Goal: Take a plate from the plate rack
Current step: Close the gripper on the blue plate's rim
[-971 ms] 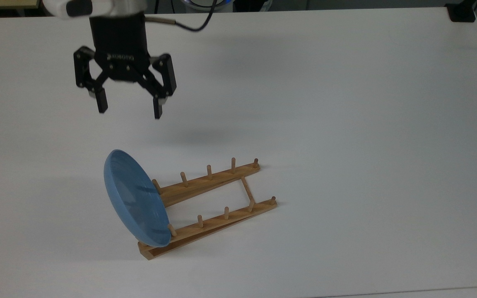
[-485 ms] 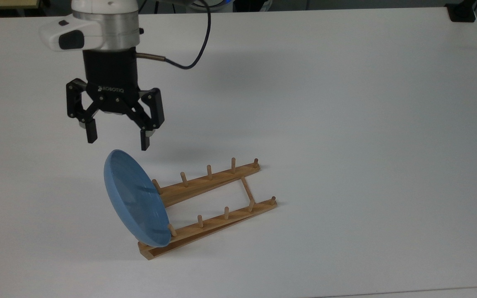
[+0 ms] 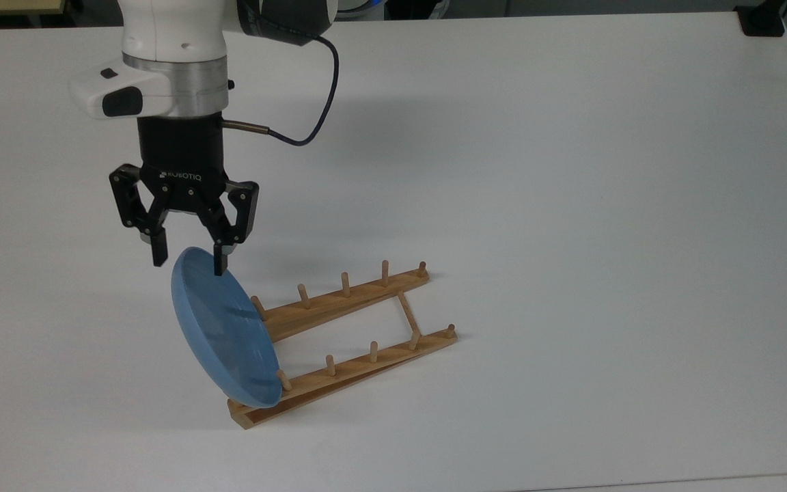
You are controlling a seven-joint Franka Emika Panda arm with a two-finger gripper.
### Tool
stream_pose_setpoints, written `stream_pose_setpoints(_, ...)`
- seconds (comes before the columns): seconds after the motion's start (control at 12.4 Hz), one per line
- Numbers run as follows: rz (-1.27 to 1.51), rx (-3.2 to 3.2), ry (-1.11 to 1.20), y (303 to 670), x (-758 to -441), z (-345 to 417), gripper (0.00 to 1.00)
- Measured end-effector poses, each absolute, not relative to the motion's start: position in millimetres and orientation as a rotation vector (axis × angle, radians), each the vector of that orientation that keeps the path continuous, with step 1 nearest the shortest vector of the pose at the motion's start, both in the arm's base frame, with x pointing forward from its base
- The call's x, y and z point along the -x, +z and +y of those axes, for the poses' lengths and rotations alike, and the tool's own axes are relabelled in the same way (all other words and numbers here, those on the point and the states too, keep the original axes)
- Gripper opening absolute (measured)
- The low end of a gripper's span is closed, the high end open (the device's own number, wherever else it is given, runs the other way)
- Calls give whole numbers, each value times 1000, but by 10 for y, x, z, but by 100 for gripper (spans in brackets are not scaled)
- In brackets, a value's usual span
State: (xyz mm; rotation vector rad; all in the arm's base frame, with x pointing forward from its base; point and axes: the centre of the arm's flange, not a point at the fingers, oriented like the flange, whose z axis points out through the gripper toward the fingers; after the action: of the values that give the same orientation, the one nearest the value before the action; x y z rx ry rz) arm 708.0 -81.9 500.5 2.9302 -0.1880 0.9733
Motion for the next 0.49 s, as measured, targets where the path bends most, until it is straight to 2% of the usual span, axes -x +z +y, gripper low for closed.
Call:
stream_pose_setpoints(0.08, -188, -2930, 976, 4999, -7085, -820, 59)
stream_pose_setpoints(0.16, -188, -2929, 977, 5002, -7087, -820, 59)
stream_pose_setpoints(0.24, -188, -2928, 980, 5011, -7088, -821, 52)
stream_pose_setpoints(0.32, -188, -2927, 982, 5020, -7090, -821, 41)
stream_pose_setpoints(0.49, -186, -2924, 984, 5030, -7092, -824, 11)
